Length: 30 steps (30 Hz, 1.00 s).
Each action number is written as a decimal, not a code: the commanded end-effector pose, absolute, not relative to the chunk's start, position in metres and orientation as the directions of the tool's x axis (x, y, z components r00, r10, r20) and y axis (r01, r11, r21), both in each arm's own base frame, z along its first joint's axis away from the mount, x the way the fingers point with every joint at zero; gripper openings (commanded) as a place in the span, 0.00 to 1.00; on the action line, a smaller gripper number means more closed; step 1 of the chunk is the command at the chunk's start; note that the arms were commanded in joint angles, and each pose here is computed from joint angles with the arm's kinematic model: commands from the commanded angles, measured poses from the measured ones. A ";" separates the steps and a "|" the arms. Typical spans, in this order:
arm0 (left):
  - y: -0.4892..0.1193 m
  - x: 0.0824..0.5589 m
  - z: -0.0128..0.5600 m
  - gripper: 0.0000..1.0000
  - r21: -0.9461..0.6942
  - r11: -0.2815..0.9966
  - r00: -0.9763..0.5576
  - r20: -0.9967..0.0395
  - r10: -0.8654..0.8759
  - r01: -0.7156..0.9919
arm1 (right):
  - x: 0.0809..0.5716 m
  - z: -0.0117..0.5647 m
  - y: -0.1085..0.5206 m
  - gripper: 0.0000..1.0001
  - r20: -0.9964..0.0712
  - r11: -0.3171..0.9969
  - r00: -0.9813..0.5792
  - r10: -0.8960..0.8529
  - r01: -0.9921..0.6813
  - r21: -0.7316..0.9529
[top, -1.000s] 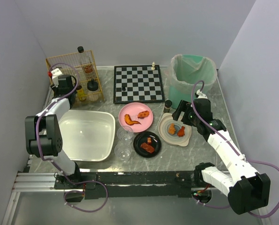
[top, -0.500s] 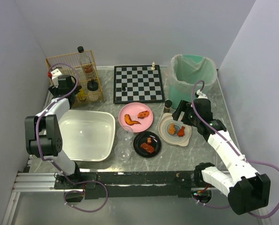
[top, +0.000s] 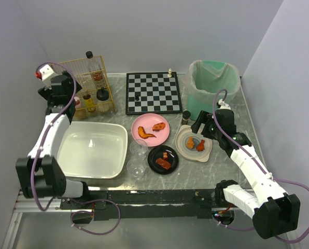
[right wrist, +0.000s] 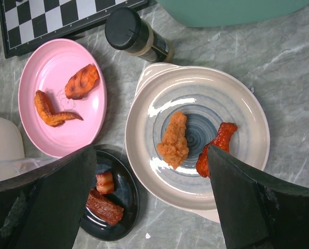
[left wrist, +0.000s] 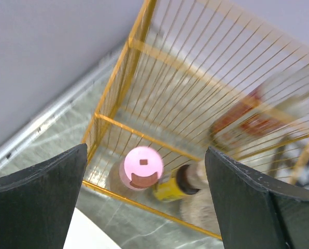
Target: Clear the kitchen counter
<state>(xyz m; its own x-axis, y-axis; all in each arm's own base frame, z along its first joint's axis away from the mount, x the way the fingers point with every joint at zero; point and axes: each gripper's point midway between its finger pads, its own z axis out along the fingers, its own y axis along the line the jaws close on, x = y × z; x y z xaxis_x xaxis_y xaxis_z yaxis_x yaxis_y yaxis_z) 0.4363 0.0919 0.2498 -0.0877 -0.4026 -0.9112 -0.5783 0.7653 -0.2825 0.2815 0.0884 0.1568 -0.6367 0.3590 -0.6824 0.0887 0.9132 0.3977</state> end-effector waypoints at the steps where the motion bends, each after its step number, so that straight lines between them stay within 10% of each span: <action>1: 0.082 0.409 0.337 0.99 -0.366 0.756 0.107 -0.923 -0.370 -0.543 | 0.289 0.180 0.082 0.94 -0.729 0.912 -0.572 0.376 0.088 0.401; 11: -0.094 0.391 0.424 0.99 -0.423 0.898 0.109 -0.894 -0.435 0.119 | 0.288 0.223 0.064 0.94 -0.803 0.911 -0.441 0.402 0.106 0.398; 20: -0.329 0.396 0.324 0.99 -0.343 0.793 -0.218 -0.939 -0.267 0.503 | 0.278 0.240 0.045 0.94 -0.797 0.895 -0.408 0.445 0.176 0.410; 30: -0.429 0.388 0.261 0.99 -0.293 0.698 -0.311 -0.944 -0.106 0.654 | 0.270 0.234 0.037 0.94 -0.789 0.884 -0.399 0.468 0.199 0.424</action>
<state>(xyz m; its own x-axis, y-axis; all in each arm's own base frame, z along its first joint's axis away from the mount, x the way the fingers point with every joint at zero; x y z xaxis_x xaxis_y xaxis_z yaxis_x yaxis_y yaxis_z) 0.3914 -0.3971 0.2154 -0.4101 -0.0763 -0.9088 0.5496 0.7746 -0.3130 0.2726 0.0414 0.2334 -0.4138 0.4581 -0.7867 0.1878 0.8885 0.4186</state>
